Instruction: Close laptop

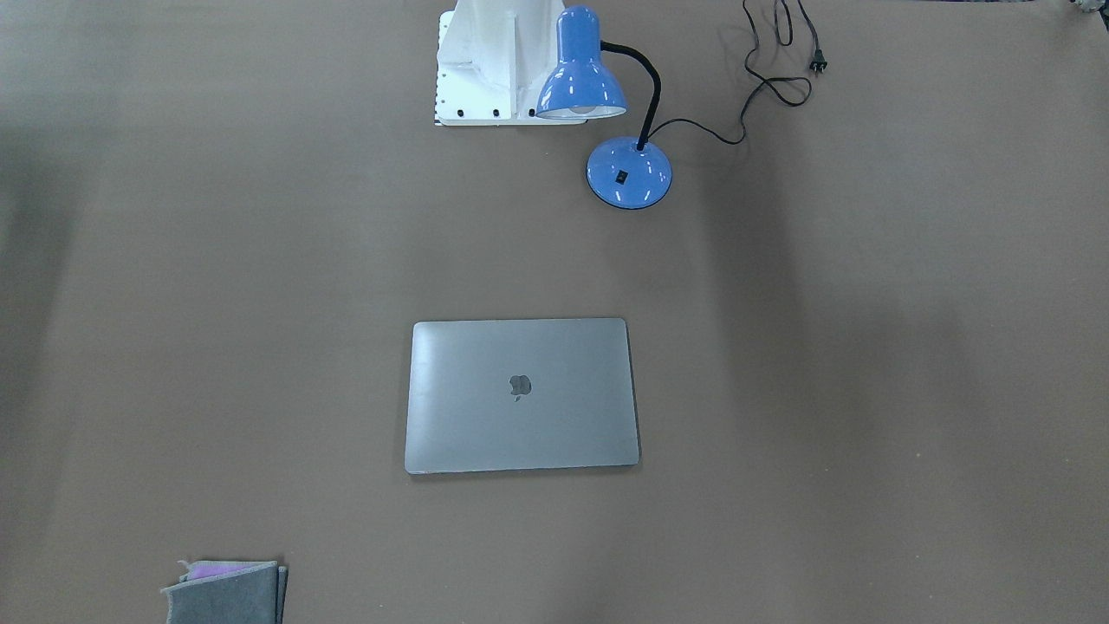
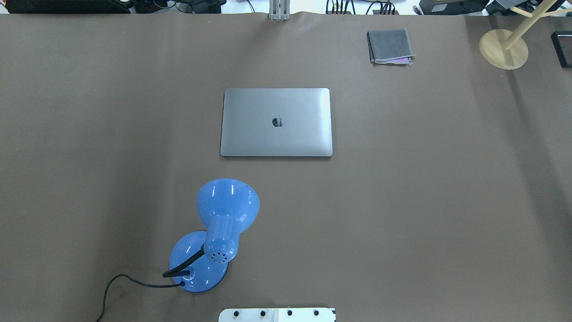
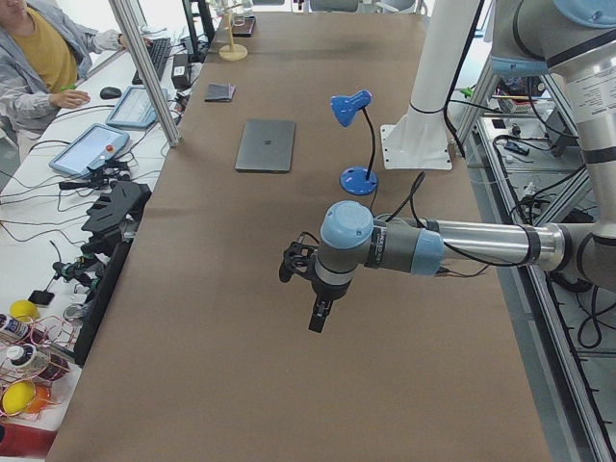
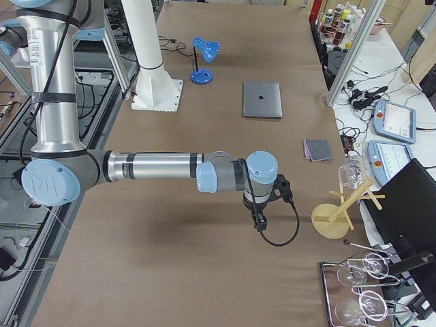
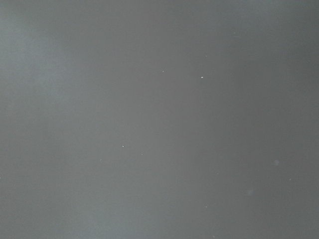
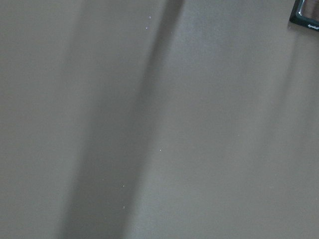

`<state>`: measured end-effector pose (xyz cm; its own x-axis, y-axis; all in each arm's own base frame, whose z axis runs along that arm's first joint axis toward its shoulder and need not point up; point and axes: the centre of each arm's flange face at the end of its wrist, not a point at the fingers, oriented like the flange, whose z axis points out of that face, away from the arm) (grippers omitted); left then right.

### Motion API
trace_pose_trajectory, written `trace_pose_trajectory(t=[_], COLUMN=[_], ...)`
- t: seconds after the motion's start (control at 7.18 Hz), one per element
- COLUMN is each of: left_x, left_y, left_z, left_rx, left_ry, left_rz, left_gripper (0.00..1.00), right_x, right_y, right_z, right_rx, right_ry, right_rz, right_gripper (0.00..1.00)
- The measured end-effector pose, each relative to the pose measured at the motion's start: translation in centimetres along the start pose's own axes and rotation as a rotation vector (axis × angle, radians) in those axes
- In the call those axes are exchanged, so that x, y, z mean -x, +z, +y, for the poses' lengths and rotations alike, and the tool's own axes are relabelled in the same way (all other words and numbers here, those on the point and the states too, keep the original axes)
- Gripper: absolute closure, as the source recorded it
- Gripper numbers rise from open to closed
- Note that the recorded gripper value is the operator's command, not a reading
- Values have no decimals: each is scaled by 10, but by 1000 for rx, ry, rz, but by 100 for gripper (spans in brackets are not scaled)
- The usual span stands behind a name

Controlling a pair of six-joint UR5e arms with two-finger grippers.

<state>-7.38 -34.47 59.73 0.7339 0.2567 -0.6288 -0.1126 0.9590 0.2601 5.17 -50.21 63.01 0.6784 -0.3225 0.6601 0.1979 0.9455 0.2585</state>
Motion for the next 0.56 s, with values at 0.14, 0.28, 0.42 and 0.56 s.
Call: trace_pose_trajectory(t=[0.14,0.28,0.42,0.56], left_x=[1,-1,-2,-2], left_y=[-3,-6,-9,-10], left_z=[-5,-12,-19,-24], left_rx=[14,23,29,34], left_ry=[-28,-51,-75,-97], left_rz=[4,6,7,8], left_gripper=[2,2,2,2], right_x=[-1,-2,-2,-3], right_y=[0,0,0,1], right_z=[2,3,3,4], right_rx=[4,7,9,10], right_ry=[-1,-1,0,1], right_rz=[2,3,3,3], right_gripper=[0,0,0,0])
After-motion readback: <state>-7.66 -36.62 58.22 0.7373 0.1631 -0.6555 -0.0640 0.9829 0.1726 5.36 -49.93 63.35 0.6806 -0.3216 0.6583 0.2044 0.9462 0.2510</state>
